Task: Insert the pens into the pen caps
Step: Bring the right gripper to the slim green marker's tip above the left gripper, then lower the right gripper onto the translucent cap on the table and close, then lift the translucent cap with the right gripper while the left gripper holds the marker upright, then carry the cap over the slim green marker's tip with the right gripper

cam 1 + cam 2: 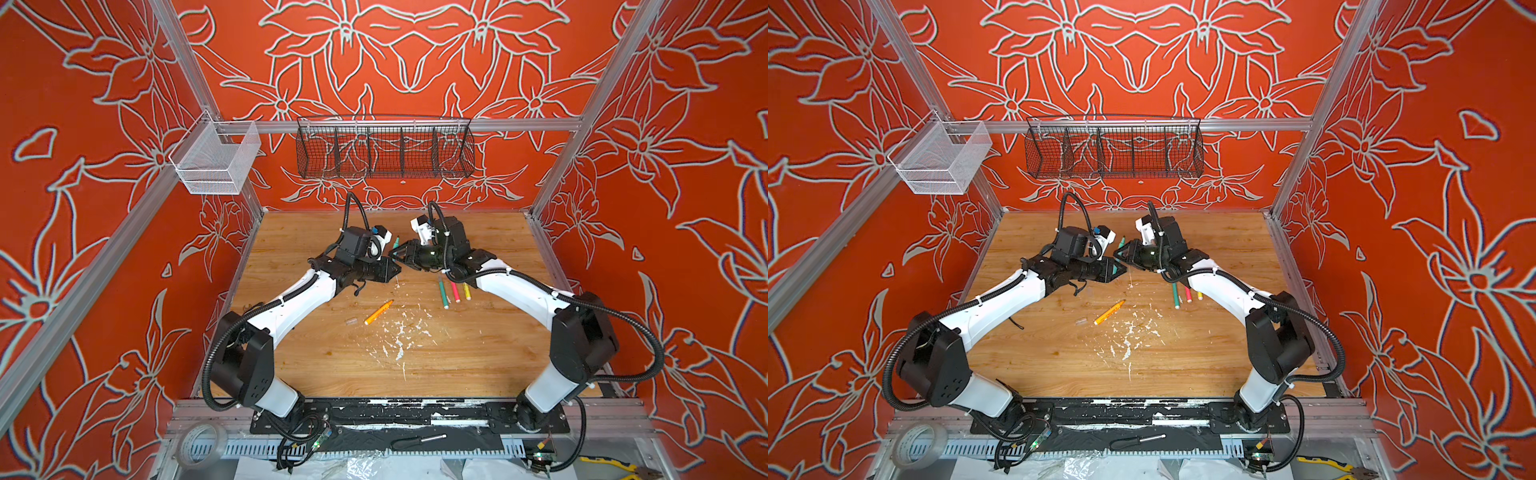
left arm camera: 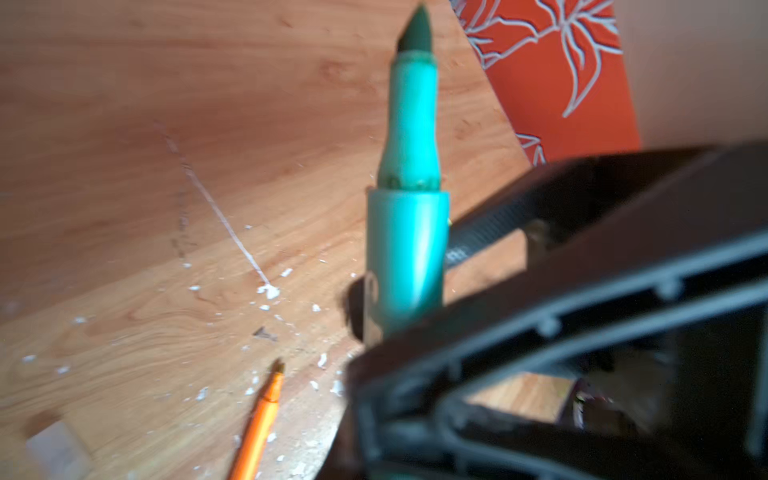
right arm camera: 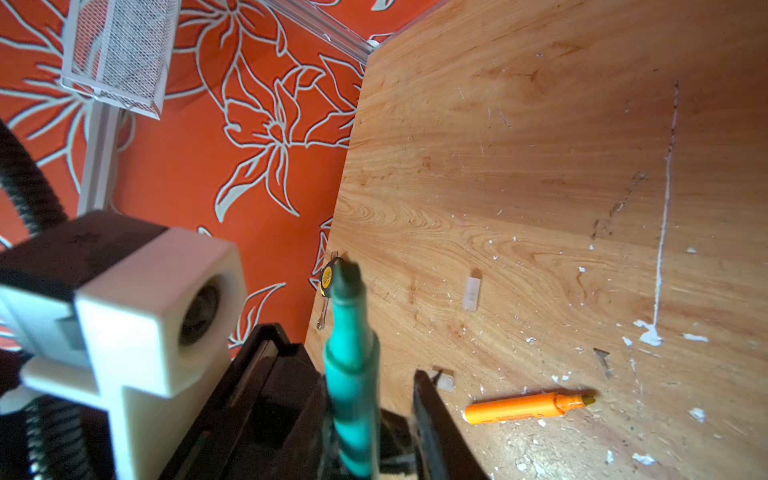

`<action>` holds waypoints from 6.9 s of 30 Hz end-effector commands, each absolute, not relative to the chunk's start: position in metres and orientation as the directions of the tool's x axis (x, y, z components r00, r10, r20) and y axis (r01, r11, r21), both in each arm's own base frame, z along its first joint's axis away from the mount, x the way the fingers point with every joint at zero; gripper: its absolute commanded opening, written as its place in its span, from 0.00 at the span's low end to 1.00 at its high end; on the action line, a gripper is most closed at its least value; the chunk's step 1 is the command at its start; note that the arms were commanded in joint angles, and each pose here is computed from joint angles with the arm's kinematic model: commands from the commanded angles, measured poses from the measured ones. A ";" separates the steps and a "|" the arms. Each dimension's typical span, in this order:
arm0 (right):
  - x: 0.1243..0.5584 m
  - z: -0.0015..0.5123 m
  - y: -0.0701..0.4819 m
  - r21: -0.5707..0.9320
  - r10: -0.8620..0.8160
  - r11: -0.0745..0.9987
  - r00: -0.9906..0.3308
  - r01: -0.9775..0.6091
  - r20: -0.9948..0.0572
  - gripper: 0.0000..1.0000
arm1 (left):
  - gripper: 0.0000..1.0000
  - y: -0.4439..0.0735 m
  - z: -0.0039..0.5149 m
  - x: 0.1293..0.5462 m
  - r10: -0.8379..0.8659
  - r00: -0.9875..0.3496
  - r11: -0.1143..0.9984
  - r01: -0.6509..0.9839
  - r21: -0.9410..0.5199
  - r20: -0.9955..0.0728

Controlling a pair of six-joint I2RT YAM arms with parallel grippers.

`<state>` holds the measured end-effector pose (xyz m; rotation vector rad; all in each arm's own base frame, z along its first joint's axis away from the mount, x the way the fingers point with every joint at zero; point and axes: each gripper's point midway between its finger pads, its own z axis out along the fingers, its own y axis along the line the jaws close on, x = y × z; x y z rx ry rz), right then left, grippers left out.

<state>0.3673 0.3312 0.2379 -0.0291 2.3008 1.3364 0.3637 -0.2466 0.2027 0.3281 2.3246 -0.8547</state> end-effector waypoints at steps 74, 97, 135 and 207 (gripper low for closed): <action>0.395 0.062 0.415 0.088 -0.105 0.982 -0.870 -0.168 -0.481 0.07 | 0.00 -0.056 0.307 0.362 -0.353 -0.384 0.936 -0.141 -0.324 -0.853; 0.339 0.051 0.257 -0.014 -0.038 0.999 -0.923 -0.036 -0.383 0.07 | 0.00 -0.142 0.310 0.356 -0.273 -0.443 0.878 0.249 -0.409 -0.854; 0.325 0.030 0.235 0.017 -0.079 0.996 -0.980 -0.083 -0.184 0.28 | 0.00 -0.218 0.325 0.292 0.017 -0.203 0.640 0.755 -0.146 -0.979; 0.303 0.372 0.284 0.613 0.361 0.559 -0.502 -0.558 -0.786 0.08 | 0.00 -0.286 0.263 0.279 0.107 -0.346 0.524 0.816 -0.243 -0.932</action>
